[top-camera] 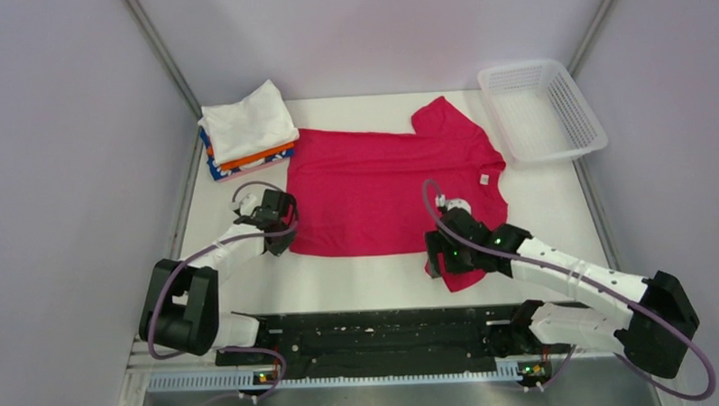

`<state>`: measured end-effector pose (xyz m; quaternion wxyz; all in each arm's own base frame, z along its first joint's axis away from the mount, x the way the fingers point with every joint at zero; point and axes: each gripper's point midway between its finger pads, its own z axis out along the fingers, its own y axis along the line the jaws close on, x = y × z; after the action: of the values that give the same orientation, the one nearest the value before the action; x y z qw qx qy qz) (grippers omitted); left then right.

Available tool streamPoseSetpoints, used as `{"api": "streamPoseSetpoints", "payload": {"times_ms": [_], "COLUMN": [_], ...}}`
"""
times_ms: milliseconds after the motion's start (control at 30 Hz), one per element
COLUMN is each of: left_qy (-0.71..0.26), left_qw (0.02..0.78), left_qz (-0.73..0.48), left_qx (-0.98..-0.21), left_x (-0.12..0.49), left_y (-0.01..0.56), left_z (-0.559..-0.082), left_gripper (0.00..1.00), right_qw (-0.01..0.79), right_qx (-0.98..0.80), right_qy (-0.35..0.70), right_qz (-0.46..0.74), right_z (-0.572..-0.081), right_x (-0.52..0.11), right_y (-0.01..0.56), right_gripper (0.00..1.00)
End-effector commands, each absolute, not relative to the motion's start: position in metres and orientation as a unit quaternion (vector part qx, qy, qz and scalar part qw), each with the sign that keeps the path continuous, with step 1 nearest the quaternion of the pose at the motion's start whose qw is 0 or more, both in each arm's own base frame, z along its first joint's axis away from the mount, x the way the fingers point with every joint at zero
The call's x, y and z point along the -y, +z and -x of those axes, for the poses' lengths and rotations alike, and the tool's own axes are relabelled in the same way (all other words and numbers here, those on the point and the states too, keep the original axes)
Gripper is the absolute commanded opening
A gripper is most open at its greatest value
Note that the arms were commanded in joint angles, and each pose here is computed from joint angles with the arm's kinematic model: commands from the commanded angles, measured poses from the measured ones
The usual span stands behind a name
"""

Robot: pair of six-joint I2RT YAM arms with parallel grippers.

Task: Fold and stack the t-shirts
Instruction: Grab the side of the flattened tshirt closest away from the robot with both arms

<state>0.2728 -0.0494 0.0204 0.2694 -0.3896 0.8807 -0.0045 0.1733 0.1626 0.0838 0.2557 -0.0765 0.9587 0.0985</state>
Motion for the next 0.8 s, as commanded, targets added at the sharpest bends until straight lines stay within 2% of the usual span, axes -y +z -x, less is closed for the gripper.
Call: {"api": "streamPoseSetpoints", "payload": {"times_ms": [0, 267, 600, 767], "left_qy": [-0.008, -0.012, -0.009, -0.004], "left_qw": [0.256, 0.258, 0.263, 0.266], "left_qz": [0.379, 0.378, 0.379, 0.380], "left_qx": [-0.889, -0.889, -0.887, -0.886], "left_x": [0.054, 0.054, 0.052, 0.050], "left_y": [0.018, 0.020, 0.022, 0.024], "left_z": [-0.276, -0.275, -0.274, -0.274], "left_gripper": [0.00, 0.00, 0.00, 0.00], "right_qw": [0.236, 0.219, 0.168, 0.161], "right_qx": [-0.961, -0.970, -0.983, -0.985], "right_qy": [0.099, 0.061, 0.027, 0.024], "right_qz": [0.102, 0.084, 0.074, 0.058], "right_z": [-0.152, -0.156, -0.132, -0.125], "right_x": [-0.178, -0.180, -0.159, -0.153], "right_y": [0.060, 0.035, 0.006, 0.003], "right_gripper": [0.74, 0.68, 0.61, 0.45]}}
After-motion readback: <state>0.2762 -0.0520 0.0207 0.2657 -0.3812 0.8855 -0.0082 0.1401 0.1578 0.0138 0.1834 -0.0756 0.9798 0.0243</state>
